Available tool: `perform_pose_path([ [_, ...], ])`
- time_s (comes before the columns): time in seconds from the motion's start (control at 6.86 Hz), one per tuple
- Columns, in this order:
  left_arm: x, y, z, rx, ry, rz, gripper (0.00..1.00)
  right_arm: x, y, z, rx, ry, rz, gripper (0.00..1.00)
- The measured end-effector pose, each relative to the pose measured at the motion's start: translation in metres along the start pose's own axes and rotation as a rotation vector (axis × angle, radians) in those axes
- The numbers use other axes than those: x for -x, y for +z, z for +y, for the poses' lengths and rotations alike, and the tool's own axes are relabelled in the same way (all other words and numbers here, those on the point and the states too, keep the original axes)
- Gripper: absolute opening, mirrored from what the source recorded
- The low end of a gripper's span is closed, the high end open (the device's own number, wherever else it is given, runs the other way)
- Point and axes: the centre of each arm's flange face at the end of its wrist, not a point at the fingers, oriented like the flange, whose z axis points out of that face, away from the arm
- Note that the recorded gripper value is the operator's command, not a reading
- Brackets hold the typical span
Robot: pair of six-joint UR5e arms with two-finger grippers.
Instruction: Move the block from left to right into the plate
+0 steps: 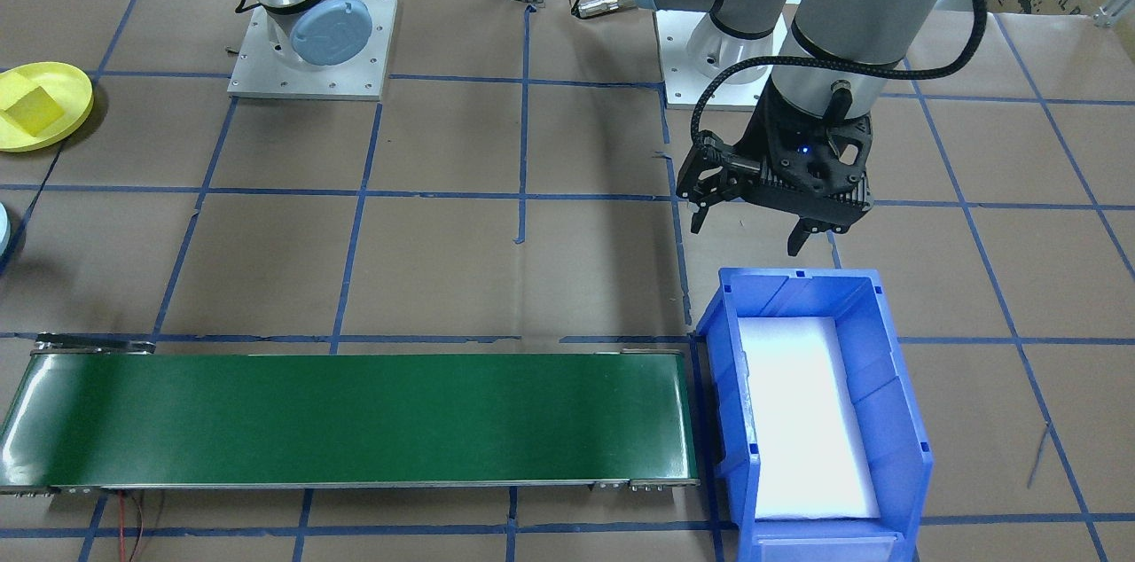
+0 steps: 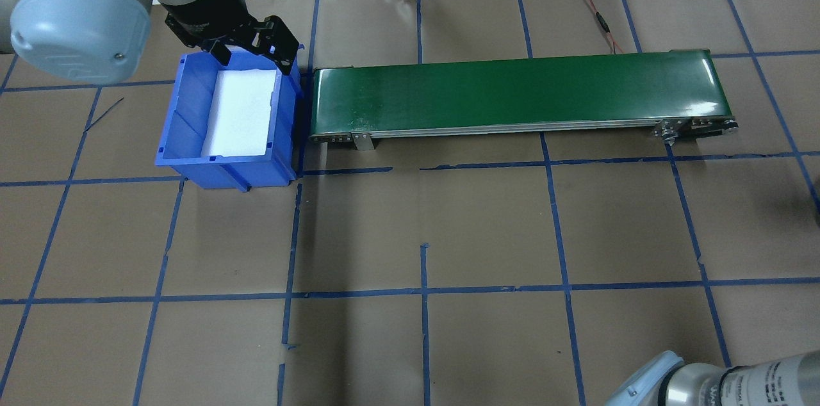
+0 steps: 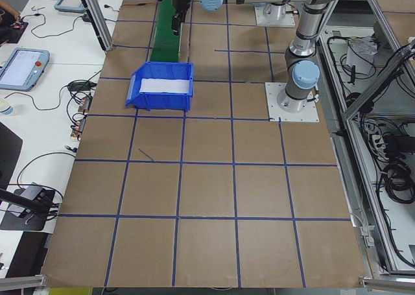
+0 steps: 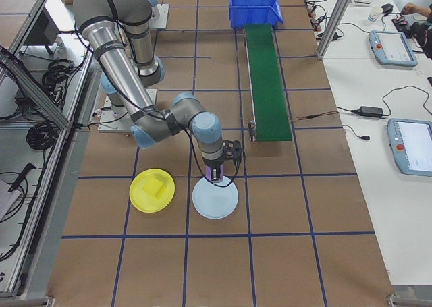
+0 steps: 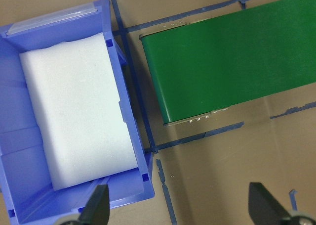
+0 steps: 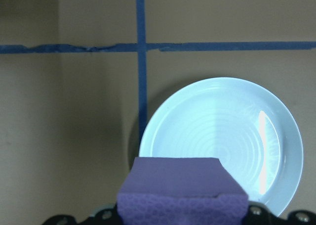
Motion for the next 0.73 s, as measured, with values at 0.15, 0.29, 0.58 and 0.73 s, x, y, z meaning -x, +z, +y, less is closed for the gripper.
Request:
perform_pose_path([
  [0.15, 0.000, 0.000, 0.000, 0.000, 0.000, 0.000, 1.00, -0.018, 0.020, 0.007, -0.013, -0.004, 0.005, 0.95],
  [0.29, -0.001, 0.000, 0.000, 0.000, 0.001, 0.000, 1.00, -0.026, 0.033, 0.010, -0.020, -0.004, 0.007, 1.00],
  [0.58, -0.001, 0.000, 0.000, 0.000, 0.001, 0.000, 1.00, -0.031, 0.036, 0.010, -0.025, -0.002, 0.010, 1.00],
  [0.73, -0.001, 0.000, 0.000, 0.000, 0.001, 0.000, 1.00, -0.028, 0.029, 0.008, -0.027, 0.002, 0.012, 1.00],
])
